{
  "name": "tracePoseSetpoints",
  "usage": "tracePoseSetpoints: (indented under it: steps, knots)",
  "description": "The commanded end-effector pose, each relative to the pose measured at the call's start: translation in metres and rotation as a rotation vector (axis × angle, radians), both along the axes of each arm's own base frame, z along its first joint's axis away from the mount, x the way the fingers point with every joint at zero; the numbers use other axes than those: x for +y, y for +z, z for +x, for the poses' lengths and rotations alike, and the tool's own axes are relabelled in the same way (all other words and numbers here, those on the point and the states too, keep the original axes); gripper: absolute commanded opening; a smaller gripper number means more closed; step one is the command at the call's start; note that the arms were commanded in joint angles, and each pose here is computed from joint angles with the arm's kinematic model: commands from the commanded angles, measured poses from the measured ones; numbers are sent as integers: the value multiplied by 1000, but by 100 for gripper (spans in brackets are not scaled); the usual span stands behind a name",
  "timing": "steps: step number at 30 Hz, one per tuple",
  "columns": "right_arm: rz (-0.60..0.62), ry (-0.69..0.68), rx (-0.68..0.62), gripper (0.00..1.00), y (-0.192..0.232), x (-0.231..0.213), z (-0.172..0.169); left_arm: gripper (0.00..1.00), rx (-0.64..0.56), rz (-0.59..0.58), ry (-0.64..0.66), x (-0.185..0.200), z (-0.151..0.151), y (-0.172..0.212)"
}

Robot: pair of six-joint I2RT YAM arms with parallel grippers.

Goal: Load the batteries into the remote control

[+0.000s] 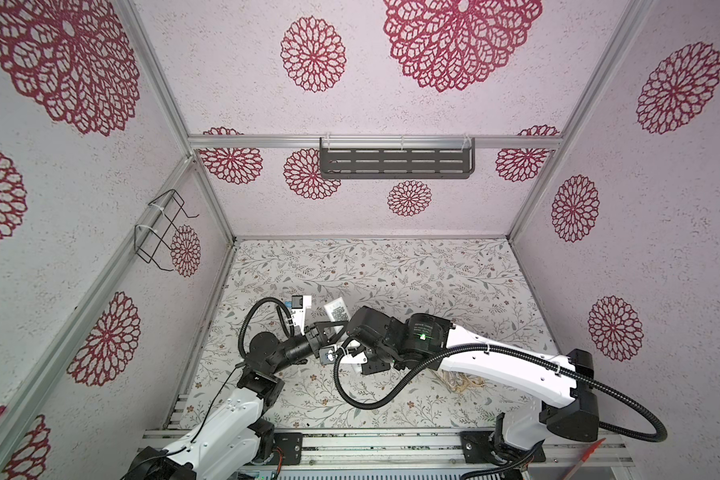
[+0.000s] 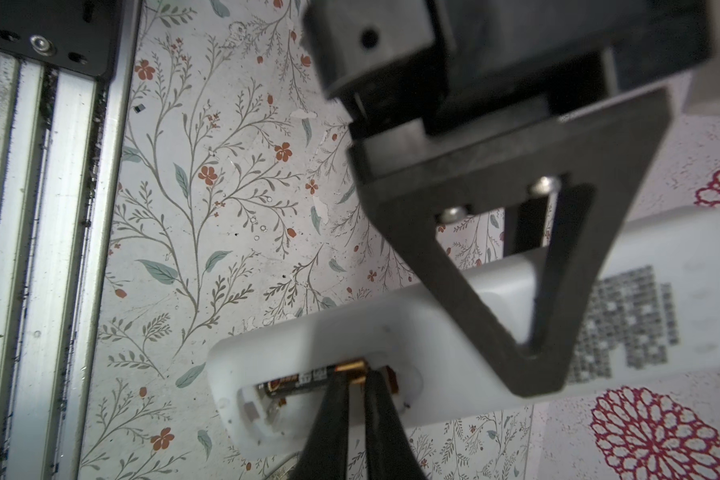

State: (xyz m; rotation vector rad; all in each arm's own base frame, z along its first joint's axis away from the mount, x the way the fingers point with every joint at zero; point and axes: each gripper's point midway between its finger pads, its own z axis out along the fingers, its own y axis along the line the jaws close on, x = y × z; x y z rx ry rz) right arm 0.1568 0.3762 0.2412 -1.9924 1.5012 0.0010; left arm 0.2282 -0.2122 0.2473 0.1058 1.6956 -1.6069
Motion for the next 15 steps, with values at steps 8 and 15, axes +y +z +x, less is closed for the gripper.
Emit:
tracePoseSetpoints:
  steps: [8, 15]
  knots:
    - [-58, 15, 41, 12, -21, -2, -4, 0, -93, -55, -11, 1, -6, 29]
    - [-47, -5, 20, 13, -19, -1, 0, 0, -89, -53, -6, 2, -5, 27]
